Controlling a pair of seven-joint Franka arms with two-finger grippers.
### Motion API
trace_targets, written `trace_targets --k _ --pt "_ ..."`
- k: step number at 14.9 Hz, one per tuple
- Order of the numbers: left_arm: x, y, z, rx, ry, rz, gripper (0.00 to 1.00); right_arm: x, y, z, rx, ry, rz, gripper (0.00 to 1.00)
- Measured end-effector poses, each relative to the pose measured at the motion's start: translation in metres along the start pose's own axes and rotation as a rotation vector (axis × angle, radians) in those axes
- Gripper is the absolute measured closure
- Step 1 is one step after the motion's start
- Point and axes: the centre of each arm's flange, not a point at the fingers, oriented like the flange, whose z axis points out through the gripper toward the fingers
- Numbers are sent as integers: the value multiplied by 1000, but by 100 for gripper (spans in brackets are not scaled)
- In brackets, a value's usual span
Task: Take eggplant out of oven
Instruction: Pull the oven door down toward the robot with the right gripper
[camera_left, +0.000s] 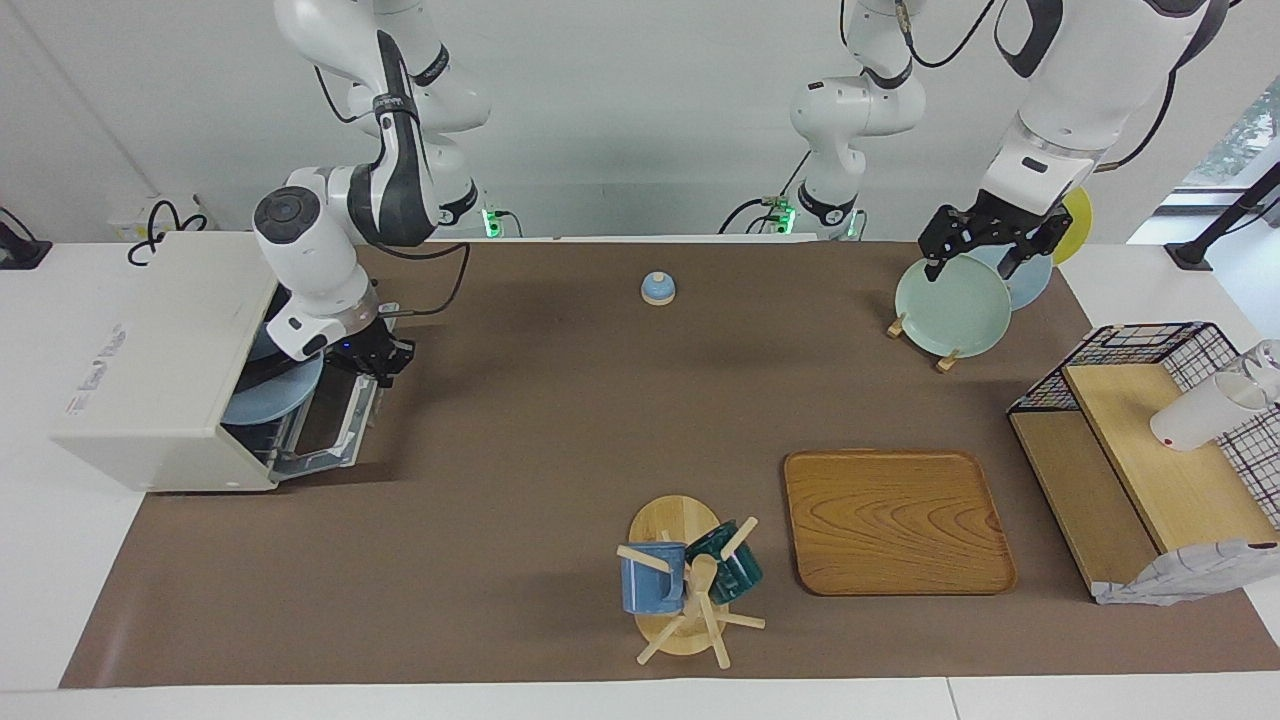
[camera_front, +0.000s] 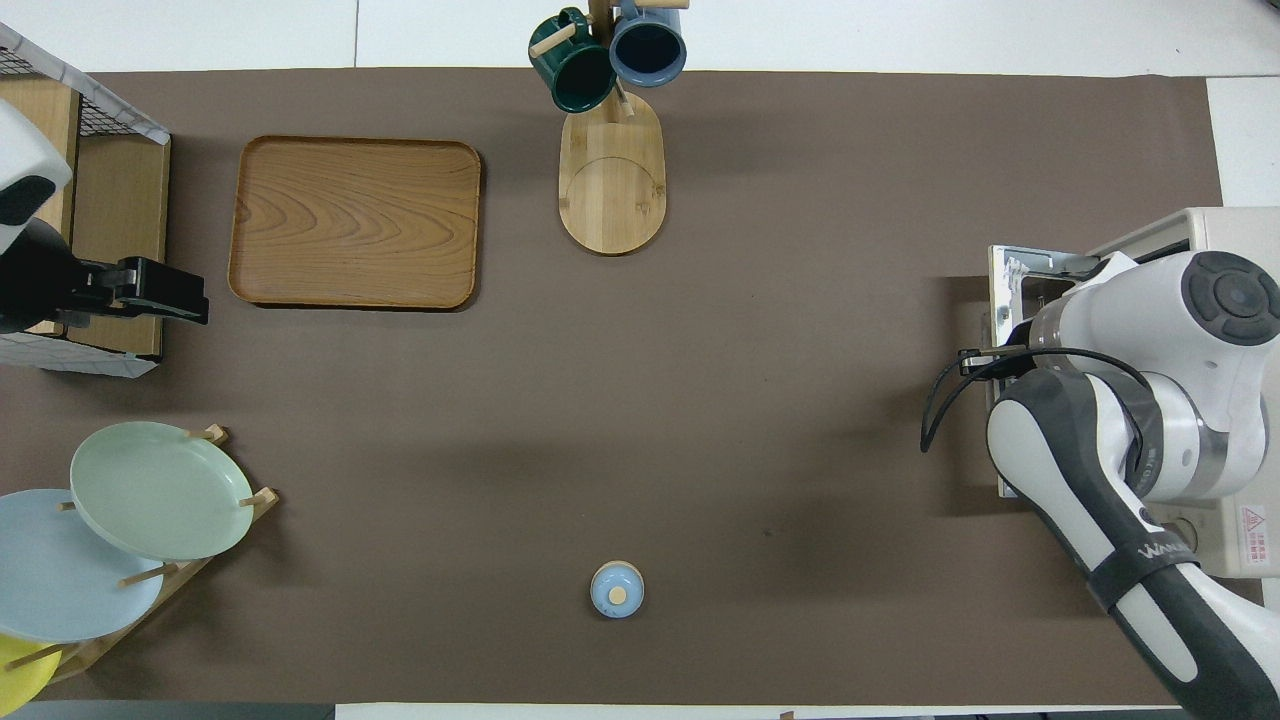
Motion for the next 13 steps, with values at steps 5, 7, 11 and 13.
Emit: trace_targets --k 5,7,11,13 --pt "1 -10 0 0 -1 -17 0 5 0 28 27 -16 33 99" --pt "1 -10 0 0 -1 -17 0 6 0 35 26 -21 35 99" --pt "1 -10 0 0 -1 -18 0 7 0 36 27 -24 35 99" --pt "1 -10 0 0 -1 -18 0 8 -1 34 27 -21 41 99"
